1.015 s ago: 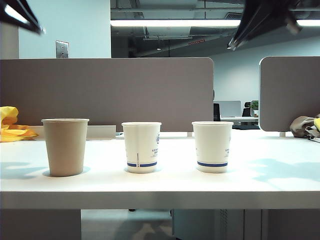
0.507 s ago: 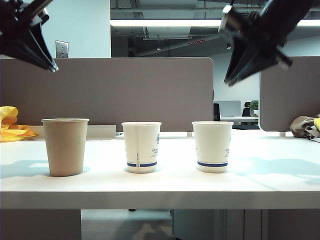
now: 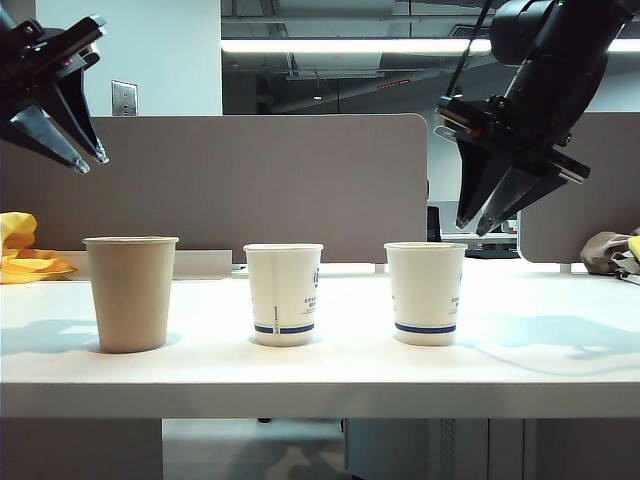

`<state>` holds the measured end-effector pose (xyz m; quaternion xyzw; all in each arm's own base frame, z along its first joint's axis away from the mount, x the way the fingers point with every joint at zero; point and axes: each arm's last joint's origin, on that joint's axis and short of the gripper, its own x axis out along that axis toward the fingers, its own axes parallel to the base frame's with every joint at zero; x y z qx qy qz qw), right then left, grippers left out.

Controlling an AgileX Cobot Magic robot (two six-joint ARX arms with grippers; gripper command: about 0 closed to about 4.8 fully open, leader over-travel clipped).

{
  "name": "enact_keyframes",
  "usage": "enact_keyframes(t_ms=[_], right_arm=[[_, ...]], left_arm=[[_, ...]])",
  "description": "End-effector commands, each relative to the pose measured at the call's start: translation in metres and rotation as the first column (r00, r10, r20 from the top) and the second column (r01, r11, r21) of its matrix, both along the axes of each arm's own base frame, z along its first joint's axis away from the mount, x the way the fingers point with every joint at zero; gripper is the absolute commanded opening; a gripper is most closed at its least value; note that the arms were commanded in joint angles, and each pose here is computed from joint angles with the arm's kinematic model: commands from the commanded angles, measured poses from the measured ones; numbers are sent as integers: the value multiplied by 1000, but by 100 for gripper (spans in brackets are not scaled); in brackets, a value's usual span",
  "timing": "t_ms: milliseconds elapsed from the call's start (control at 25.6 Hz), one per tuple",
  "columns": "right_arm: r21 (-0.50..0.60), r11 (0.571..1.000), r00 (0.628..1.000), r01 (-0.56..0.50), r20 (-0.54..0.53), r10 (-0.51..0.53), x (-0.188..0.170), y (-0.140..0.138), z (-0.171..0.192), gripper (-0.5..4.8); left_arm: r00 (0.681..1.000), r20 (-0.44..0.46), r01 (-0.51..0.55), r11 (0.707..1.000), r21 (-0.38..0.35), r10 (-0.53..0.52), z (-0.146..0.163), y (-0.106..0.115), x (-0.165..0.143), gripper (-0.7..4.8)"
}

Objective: Pick up all the paper cups on the table one by one and stack them together.

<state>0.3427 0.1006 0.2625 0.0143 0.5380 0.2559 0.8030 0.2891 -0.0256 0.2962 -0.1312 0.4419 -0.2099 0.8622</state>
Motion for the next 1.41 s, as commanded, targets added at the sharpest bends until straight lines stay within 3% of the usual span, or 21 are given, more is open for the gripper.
enact_keyframes(t_ms=[39, 156, 312, 507, 625, 781, 937, 1054, 1210, 1327, 1405], right_arm=[[-4, 1000, 1000, -3, 1, 3, 2, 1, -2, 119], [9, 1000, 1000, -10, -12, 10, 4, 2, -5, 119], [18, 1000, 999, -14, -34, 15, 6, 3, -12, 119], [42, 999, 997, -20, -69, 23, 9, 5, -20, 117], [46, 999, 995, -21, -93, 25, 12, 6, -27, 113], [51, 998, 992, -32, -118, 38, 14, 12, -37, 10], [51, 998, 992, -44, -113, 50, 15, 16, -39, -3], [39, 998, 994, -39, -97, 43, 18, 17, -28, -3], [84, 994, 998, -67, 11, 66, 23, 27, 37, -3], [112, 983, 982, -146, 138, 130, 16, 56, 82, -3], [97, 979, 969, -178, 189, 157, 9, 76, 93, -3]], left_arm=[[1000, -25, 3, 1000, 8, -3, -6, 0, 4, 114], [997, -72, 5, 1000, 9, -5, -14, 0, 6, 122], [998, -57, 13, 1000, 2, -13, -14, -1, 8, 122], [996, -41, 76, 991, -108, -81, -11, -4, 9, 122], [994, -40, 97, 986, -137, -104, -11, -5, 8, 122], [991, -53, 108, 975, -193, -120, -10, -6, 8, 122], [988, -49, 134, 964, -229, -149, -9, -7, 7, 122], [987, -48, 138, 962, -235, -153, -9, -7, 7, 122], [984, -23, 165, 950, -265, -177, -7, -8, 8, 122], [984, -15, 167, 950, -264, -177, -7, -8, 9, 120], [984, -10, 168, 950, -263, -177, -6, -8, 9, 120]])
